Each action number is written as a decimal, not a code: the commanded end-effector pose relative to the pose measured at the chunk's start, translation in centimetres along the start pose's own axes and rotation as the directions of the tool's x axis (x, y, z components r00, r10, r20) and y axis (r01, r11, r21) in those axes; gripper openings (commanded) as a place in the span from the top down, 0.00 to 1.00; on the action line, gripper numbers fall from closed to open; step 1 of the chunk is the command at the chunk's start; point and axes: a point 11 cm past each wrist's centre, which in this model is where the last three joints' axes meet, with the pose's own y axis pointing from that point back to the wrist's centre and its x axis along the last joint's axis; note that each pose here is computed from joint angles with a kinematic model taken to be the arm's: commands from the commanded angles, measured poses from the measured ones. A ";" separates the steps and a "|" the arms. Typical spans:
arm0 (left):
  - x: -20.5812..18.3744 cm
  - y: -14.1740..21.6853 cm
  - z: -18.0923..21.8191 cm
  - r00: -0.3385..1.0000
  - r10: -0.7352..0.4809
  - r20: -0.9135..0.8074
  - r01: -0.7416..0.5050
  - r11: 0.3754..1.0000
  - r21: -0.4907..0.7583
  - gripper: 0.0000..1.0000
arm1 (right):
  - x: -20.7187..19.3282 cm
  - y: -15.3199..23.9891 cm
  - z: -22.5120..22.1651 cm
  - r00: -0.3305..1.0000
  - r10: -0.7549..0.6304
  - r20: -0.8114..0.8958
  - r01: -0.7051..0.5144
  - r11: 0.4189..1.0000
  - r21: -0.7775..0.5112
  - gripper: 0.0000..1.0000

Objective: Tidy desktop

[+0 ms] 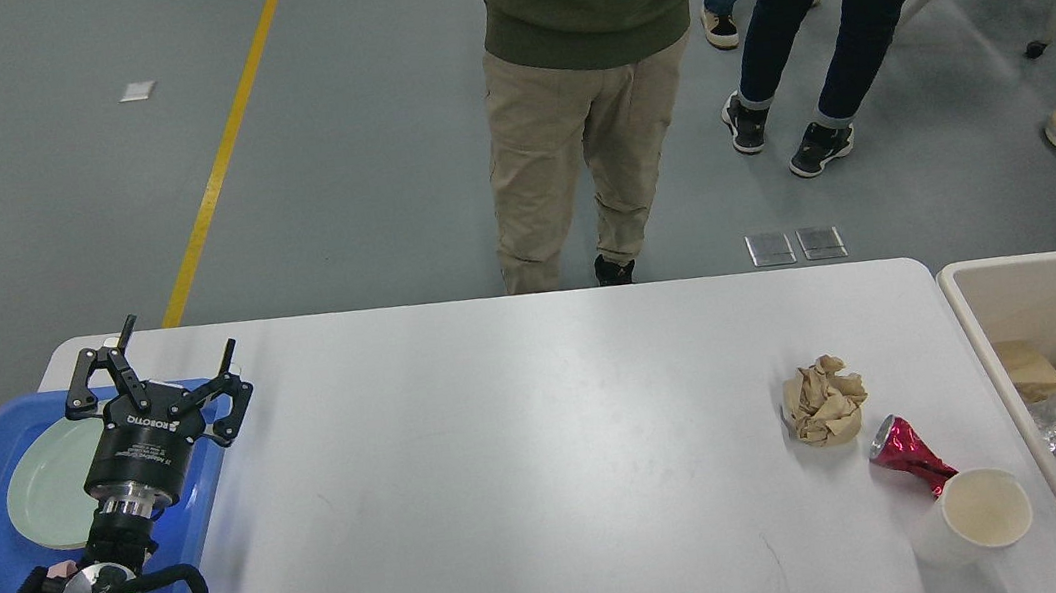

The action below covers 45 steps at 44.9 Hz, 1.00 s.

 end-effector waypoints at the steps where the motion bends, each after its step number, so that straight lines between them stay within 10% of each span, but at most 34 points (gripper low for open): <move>1: 0.0 0.0 0.0 1.000 0.000 0.000 0.000 1.000 0.000 0.04 | 0.1 0.0 0.1 1.000 0.001 -0.004 -0.001 1.000 -0.002 0.00; 17: 0.0 0.0 0.0 1.000 0.000 0.000 0.000 1.000 0.000 0.04 | 0.4 0.0 0.0 0.999 -0.019 -0.028 0.019 1.000 -0.008 0.00; 27: 0.0 0.0 0.0 1.000 0.000 0.000 0.000 1.000 0.000 0.04 | 8.1 1.3 -1.3 0.966 -0.096 -0.240 0.088 0.995 -0.044 0.00; 45: 0.0 0.0 0.0 1.000 0.000 0.000 0.000 1.000 0.000 0.04 | 14.2 12.2 -11.4 0.859 -0.330 -0.392 0.354 0.935 -0.010 0.00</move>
